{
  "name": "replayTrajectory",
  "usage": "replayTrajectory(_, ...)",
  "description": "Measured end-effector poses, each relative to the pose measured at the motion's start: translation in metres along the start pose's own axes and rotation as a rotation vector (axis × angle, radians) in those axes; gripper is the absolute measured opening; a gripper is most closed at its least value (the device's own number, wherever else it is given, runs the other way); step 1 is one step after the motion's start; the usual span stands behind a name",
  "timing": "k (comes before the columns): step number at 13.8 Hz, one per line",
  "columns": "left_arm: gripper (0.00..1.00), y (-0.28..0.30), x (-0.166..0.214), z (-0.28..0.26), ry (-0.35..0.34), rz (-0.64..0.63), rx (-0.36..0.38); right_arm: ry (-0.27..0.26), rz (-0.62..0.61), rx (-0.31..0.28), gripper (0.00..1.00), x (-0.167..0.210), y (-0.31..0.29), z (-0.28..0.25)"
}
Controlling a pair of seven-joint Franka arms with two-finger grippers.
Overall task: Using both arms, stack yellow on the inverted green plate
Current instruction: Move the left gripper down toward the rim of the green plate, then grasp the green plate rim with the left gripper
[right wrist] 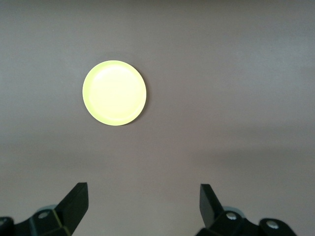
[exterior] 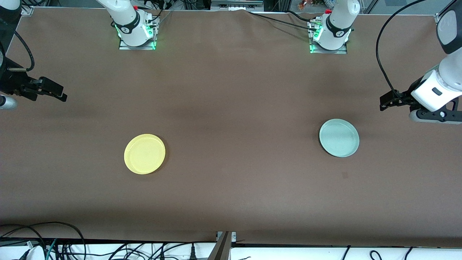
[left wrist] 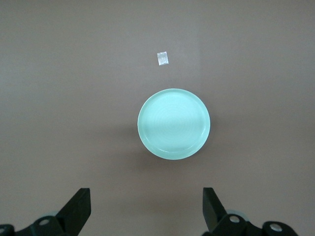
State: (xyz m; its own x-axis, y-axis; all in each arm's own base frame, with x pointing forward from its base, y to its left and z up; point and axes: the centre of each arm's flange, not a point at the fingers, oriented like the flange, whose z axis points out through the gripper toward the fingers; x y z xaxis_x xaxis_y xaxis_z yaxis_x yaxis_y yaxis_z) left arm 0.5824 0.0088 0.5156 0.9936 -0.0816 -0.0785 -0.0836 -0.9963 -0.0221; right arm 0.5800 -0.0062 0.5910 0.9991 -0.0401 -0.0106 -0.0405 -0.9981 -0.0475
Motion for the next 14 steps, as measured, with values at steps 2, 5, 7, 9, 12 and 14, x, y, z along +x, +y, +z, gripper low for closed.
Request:
replayTrajectory(2, 1.0, -0.011, 0.008, 0.023, -0.039, 0.045, -0.007, -0.001, 0.0, 0.0, 1.0, 0.0, 0.0, 0.0)
replayTrajectory(5, 1.0, -0.016, 0.026, 0.077, -0.115, 0.103, -0.025, -0.002, 0.0, 0.0, 1.0, 0.0, 0.0, 0.001)
replayTrajectory(7, 1.0, -0.016, 0.047, 0.125, -0.125, 0.135, -0.031, -0.003, 0.0, 0.0, 1.0, 0.0, 0.0, 0.001)
replayTrajectory(9, 1.0, -0.02, 0.065, 0.171, -0.109, 0.237, -0.039, -0.004, 0.0, 0.0, 1.0, 0.0, 0.0, 0.002)
replayTrajectory(12, 1.0, -0.033, 0.082, 0.232, -0.075, 0.455, -0.048, -0.004, 0.002, 0.0, 1.0, 0.0, 0.001, 0.002)
replayTrajectory(14, 1.0, -0.039, 0.088, 0.267, -0.064, 0.544, -0.052, -0.001, 0.024, -0.001, 1.0, 0.0, 0.014, 0.0)
